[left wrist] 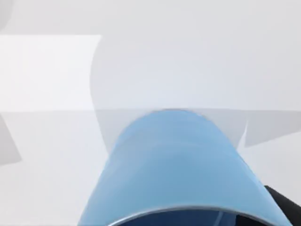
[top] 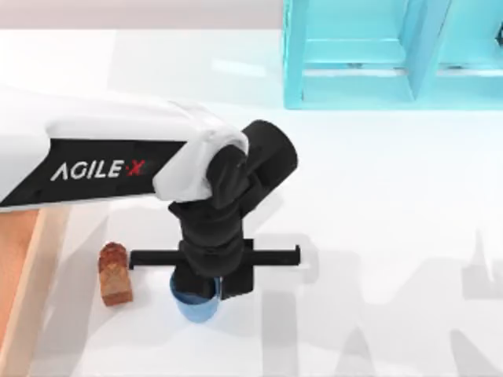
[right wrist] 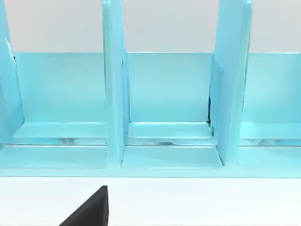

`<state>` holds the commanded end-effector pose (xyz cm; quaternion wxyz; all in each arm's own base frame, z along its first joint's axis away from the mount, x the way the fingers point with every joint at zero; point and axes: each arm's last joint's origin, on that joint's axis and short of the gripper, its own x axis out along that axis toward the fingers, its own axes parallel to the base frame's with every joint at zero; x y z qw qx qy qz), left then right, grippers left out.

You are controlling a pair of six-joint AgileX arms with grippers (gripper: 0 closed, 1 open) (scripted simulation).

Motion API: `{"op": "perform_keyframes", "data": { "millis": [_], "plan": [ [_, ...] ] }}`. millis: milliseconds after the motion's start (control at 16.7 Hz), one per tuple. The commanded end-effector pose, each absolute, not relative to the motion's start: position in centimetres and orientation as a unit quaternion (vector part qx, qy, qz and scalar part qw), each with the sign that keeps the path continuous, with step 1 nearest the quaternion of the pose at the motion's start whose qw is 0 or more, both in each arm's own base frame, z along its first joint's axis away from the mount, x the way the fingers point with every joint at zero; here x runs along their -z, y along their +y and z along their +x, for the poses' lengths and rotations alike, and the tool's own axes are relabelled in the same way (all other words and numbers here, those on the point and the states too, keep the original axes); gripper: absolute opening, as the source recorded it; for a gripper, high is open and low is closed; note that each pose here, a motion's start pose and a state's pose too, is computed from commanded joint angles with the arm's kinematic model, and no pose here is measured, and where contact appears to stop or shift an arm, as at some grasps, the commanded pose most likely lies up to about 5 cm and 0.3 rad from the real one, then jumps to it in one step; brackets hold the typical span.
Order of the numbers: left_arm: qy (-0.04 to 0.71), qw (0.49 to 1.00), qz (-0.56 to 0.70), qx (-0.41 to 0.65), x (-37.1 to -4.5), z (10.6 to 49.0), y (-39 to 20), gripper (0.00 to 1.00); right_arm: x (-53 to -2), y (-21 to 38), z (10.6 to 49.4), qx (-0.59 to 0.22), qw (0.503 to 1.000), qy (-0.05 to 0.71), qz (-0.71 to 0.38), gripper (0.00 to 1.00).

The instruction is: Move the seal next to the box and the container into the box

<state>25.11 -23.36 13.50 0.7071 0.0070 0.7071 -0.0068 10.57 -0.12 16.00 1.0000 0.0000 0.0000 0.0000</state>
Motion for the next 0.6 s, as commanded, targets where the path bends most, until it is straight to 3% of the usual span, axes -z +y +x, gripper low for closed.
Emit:
{"op": "perform_keyframes", "data": {
  "millis": [360, 600],
  "plan": [
    [0.706, 0.708, 0.007, 0.01, -14.1, 25.3, -22.9, 0.0, -16.0, -0.1, 10.6, 0.0, 1.0, 0.0, 0.0, 1.0],
    [0.708, 0.706, 0.007, 0.007, -18.6, 26.0, -18.6, 0.0, -16.0, -0.1, 10.6, 0.0, 1.0, 0.0, 0.0, 1.0]
  ]
}}
